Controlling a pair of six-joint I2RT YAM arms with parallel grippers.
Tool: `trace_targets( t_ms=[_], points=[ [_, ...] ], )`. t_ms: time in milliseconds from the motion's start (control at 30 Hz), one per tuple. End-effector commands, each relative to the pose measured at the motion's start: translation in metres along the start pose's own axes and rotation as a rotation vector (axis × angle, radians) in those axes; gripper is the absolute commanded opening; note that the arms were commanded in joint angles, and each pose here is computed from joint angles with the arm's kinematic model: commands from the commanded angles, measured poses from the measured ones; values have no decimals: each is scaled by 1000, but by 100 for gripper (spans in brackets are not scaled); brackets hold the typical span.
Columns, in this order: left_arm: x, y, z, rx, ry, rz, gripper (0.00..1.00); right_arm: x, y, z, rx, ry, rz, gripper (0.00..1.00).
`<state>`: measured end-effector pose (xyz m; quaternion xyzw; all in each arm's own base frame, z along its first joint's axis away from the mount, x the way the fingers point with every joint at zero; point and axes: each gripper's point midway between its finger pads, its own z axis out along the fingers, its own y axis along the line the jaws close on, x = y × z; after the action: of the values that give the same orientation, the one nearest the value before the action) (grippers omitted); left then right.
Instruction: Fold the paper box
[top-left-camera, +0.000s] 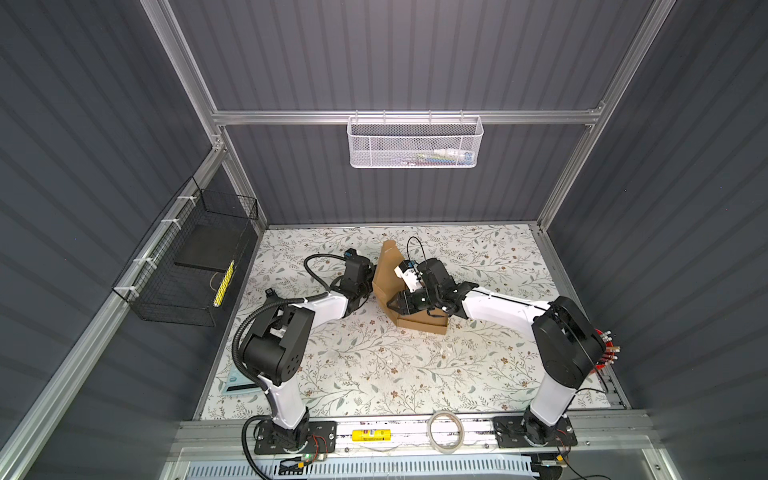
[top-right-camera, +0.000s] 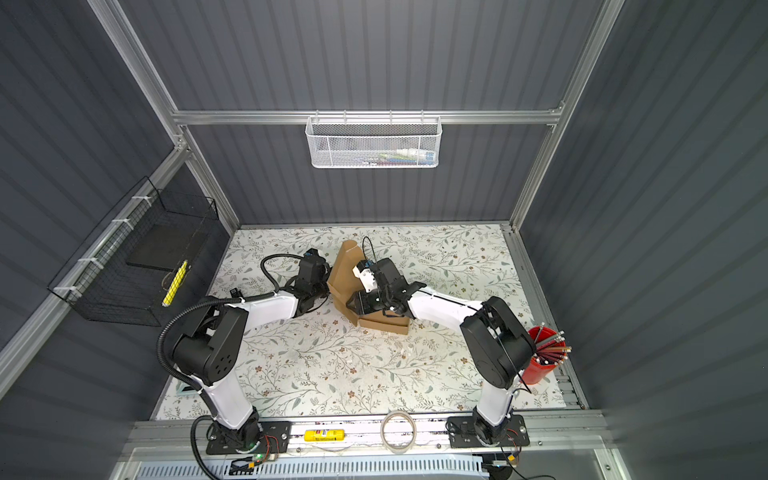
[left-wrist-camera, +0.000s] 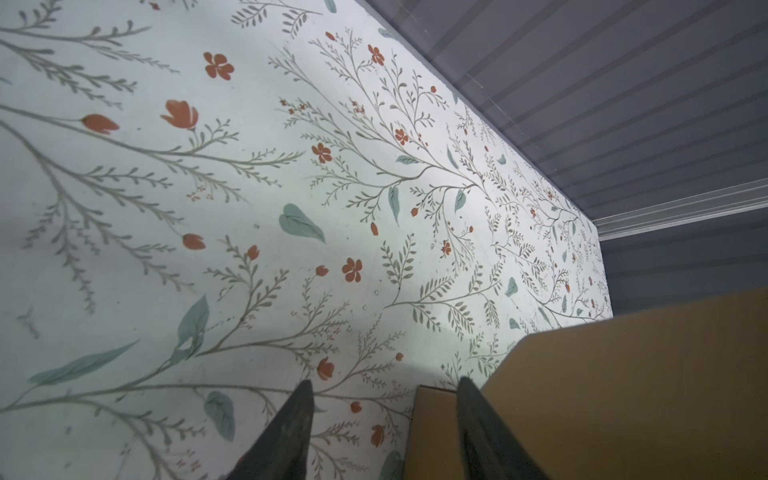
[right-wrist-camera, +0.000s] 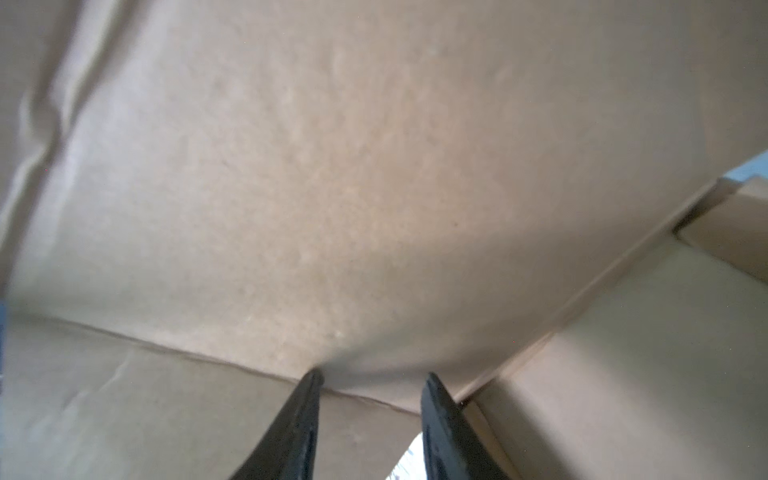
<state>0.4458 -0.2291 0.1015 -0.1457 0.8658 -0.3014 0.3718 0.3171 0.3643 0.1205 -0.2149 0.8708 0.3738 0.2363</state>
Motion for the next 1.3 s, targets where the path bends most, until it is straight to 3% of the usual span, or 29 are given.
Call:
trace_targets(
  t_ms=[0, 333, 467, 867, 1267],
  points=[
    [-4, -8, 8, 27, 16, 25, 55, -3, 3, 7, -24, -28, 21, 42],
    [-12, -22, 19, 58, 31, 42, 54, -8, -1, 2, 24, -89, 25, 42],
    [-13, -19, 11, 48, 29, 47, 54, -8, -14, -11, 108, -135, 27, 42],
    [-8, -12, -29, 61, 18, 81, 56, 6, -41, -61, 237, -192, 46, 42],
    [-7, 12, -83, -31, -20, 122, 58, 20, -51, -99, 301, -218, 30, 43]
  ],
)
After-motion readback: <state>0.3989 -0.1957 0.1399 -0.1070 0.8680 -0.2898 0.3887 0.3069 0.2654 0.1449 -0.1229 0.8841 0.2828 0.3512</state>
